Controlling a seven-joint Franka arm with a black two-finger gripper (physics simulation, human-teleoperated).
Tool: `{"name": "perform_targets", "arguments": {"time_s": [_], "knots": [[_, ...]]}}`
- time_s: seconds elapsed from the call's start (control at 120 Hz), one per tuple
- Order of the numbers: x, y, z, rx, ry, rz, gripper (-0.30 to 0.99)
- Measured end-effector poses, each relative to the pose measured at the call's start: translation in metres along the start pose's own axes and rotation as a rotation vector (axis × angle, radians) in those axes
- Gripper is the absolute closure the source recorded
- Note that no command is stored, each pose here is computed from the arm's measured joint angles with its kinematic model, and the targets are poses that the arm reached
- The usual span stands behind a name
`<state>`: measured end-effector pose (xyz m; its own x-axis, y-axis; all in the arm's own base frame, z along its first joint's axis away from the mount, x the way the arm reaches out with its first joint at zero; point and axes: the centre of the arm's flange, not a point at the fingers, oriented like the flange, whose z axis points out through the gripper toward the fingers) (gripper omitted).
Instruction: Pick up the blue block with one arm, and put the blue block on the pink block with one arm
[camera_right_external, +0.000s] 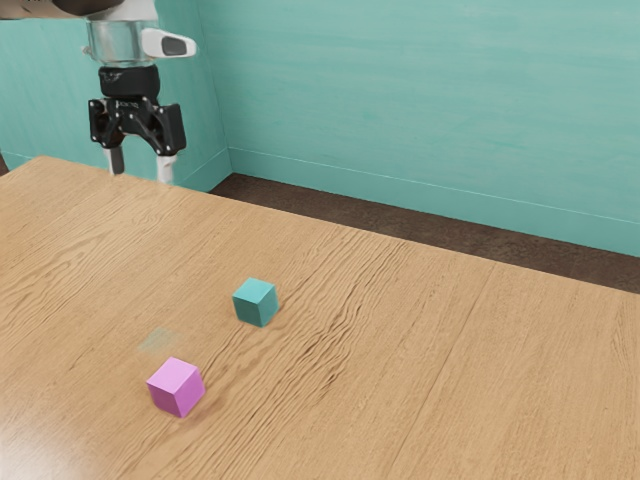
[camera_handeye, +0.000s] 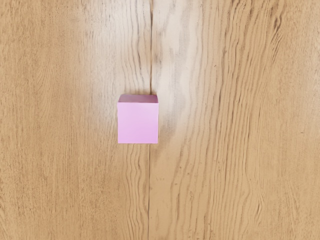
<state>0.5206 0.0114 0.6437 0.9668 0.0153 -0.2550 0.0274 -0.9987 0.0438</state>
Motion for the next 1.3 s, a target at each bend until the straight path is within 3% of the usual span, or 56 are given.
{"name": "perform_targets", "arguments": {"time_s": [0.108, 0.25, 0.392, 0.725, 0.95, 1.3], "knots": [[0.013, -0.014, -0.004, -0.012, 0.093, -0.025, 0.0], [0.065, -0.02, 0.075, -0.015, 0.045, -0.028, 0.0], [0.109, -0.011, 0.143, 0.002, 0.045, -0.003, 0.0], [0.158, -0.006, 0.256, 0.05, 0.166, 0.044, 0.0], [0.199, -0.002, 0.282, 0.042, 0.224, 0.049, 0.0], [0.21, -0.008, 0.311, 0.036, 0.193, 0.025, 0.0]]}}
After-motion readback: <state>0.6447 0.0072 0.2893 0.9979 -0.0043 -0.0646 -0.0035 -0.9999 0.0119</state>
